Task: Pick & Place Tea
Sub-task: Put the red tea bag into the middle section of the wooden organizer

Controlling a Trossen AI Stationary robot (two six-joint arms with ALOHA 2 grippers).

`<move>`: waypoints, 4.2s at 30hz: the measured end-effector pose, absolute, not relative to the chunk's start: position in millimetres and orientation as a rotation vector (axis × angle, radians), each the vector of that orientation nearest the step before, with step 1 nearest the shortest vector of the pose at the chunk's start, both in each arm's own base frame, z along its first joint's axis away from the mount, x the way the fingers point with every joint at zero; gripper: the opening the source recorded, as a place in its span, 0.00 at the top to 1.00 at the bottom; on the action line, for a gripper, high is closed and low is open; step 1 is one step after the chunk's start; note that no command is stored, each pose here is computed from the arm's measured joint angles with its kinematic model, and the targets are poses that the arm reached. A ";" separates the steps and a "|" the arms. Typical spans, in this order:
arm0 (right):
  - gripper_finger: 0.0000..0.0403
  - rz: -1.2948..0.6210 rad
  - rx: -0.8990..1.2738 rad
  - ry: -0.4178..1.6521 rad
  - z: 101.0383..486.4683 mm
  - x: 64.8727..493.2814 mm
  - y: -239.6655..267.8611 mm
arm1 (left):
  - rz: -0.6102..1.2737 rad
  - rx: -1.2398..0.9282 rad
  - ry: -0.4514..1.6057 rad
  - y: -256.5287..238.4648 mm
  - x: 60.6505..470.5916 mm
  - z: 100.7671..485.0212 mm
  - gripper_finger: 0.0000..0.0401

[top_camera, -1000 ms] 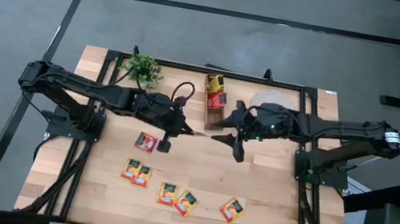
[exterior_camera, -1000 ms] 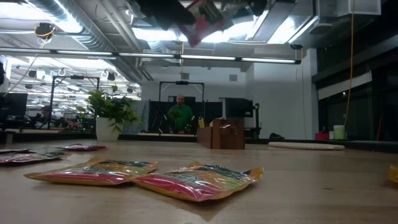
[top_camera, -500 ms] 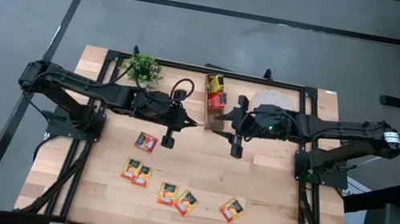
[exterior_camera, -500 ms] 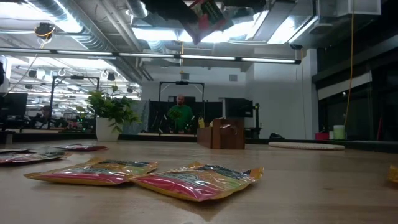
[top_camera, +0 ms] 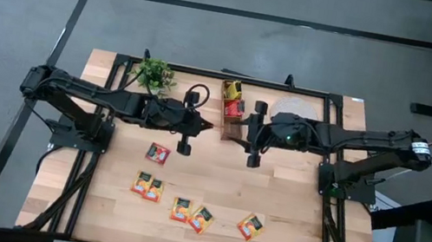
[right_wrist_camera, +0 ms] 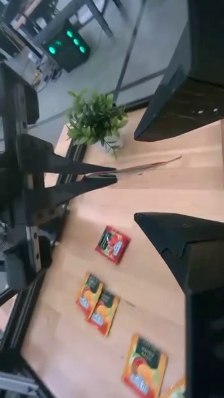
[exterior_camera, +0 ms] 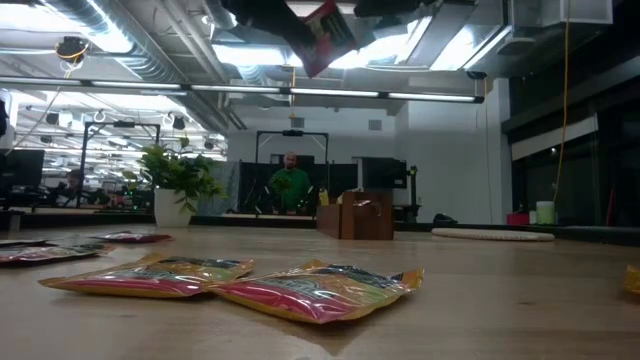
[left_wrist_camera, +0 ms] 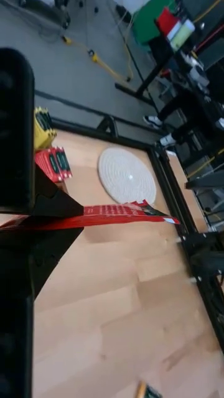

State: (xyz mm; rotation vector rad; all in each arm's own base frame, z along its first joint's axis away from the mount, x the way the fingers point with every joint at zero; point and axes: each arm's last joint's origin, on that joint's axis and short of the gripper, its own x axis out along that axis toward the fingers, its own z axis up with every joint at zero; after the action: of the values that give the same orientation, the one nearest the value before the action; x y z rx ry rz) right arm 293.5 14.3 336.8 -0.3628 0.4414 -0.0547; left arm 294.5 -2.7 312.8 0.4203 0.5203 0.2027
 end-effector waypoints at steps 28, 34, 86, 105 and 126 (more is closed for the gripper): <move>0.51 -0.097 -0.428 0.437 326.9 310.3 5.2 | 0.183 0.445 0.554 -9.2 307.7 297.7 0.99; 0.51 -0.085 -0.366 0.476 321.6 310.0 5.7 | 0.187 0.421 0.563 -10.9 310.5 293.5 0.99; 1.00 -0.123 -0.330 0.711 295.5 306.9 -38.7 | 0.272 0.055 0.459 32.5 258.5 338.2 0.59; 1.00 0.085 -0.786 0.935 309.0 269.3 -127.2 | 0.455 -0.025 0.276 59.2 234.2 366.1 0.61; 1.00 0.368 -1.316 1.048 276.8 286.3 -153.7 | 0.493 -0.031 0.274 60.0 233.7 366.2 0.61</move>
State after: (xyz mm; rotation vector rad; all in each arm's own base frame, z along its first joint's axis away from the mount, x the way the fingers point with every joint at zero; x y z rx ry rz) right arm 286.3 -153.7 276.8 -1.3159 1.0483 0.3679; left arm 233.7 60.0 366.2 -0.0307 0.2737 0.4932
